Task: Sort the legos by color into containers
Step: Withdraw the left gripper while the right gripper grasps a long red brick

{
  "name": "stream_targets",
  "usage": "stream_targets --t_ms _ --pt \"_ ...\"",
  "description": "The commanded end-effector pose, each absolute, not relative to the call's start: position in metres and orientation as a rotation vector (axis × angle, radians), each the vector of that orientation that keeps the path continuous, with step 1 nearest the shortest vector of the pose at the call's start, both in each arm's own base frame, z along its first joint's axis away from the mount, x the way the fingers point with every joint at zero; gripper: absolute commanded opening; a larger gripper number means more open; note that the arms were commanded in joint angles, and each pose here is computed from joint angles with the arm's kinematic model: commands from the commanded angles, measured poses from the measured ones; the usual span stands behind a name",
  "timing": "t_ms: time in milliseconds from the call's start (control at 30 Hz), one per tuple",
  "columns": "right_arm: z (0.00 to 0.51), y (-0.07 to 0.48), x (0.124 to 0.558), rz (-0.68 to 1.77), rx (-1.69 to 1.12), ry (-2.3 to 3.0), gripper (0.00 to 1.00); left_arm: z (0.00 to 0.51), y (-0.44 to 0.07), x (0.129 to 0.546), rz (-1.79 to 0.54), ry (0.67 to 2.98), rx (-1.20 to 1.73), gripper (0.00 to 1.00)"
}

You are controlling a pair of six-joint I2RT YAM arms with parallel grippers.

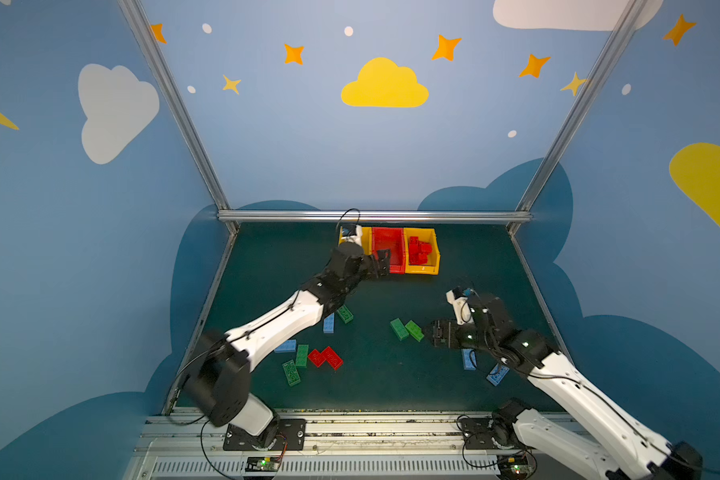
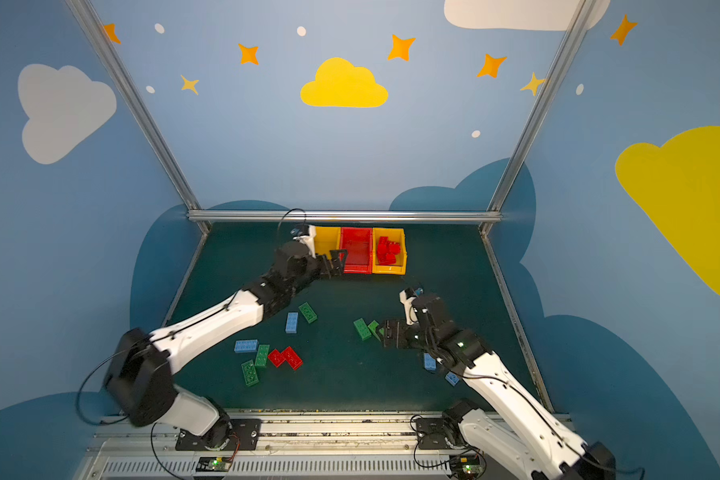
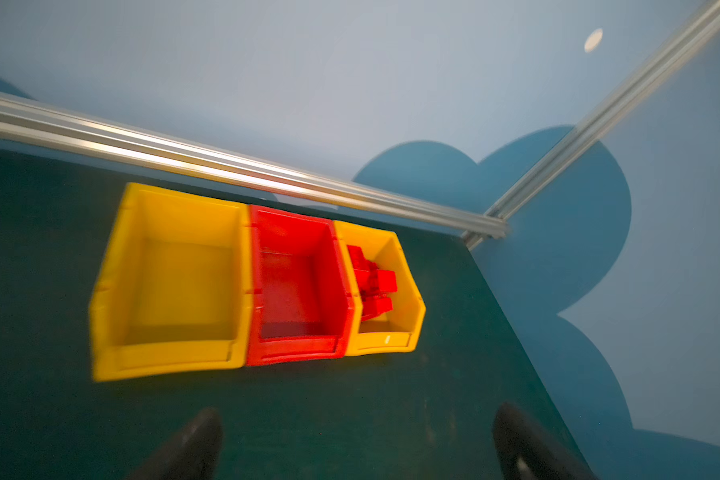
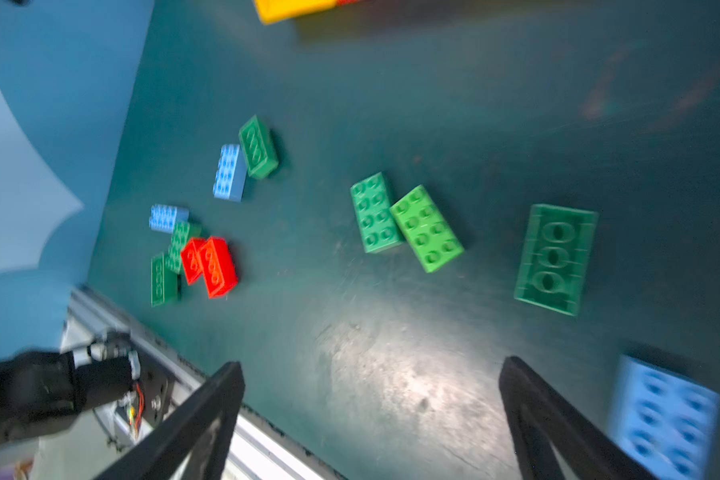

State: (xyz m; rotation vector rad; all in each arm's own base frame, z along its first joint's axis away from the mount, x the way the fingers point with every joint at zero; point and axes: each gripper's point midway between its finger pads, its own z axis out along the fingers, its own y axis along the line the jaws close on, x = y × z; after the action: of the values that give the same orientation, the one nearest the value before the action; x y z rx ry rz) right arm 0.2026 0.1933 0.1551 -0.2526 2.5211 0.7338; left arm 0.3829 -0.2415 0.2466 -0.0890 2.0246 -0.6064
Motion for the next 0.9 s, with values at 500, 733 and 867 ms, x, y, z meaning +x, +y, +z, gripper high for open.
stream_targets --t_ms 500,733,867 --pt "0.100 0.393 0.178 0.842 -0.860 2.532 0.64 0.107 -0.050 0.196 -0.276 2.274 -0.656 1.00" --pt "0.082 0.433 0.165 0.867 -0.975 2.510 0.64 0.094 -0.038 0.180 -0.316 2.251 -0.803 1.00" --pt "0.075 0.448 0.159 0.886 -1.018 2.488 0.64 0.089 -0.035 0.175 -0.360 2.223 -0.871 1.00"
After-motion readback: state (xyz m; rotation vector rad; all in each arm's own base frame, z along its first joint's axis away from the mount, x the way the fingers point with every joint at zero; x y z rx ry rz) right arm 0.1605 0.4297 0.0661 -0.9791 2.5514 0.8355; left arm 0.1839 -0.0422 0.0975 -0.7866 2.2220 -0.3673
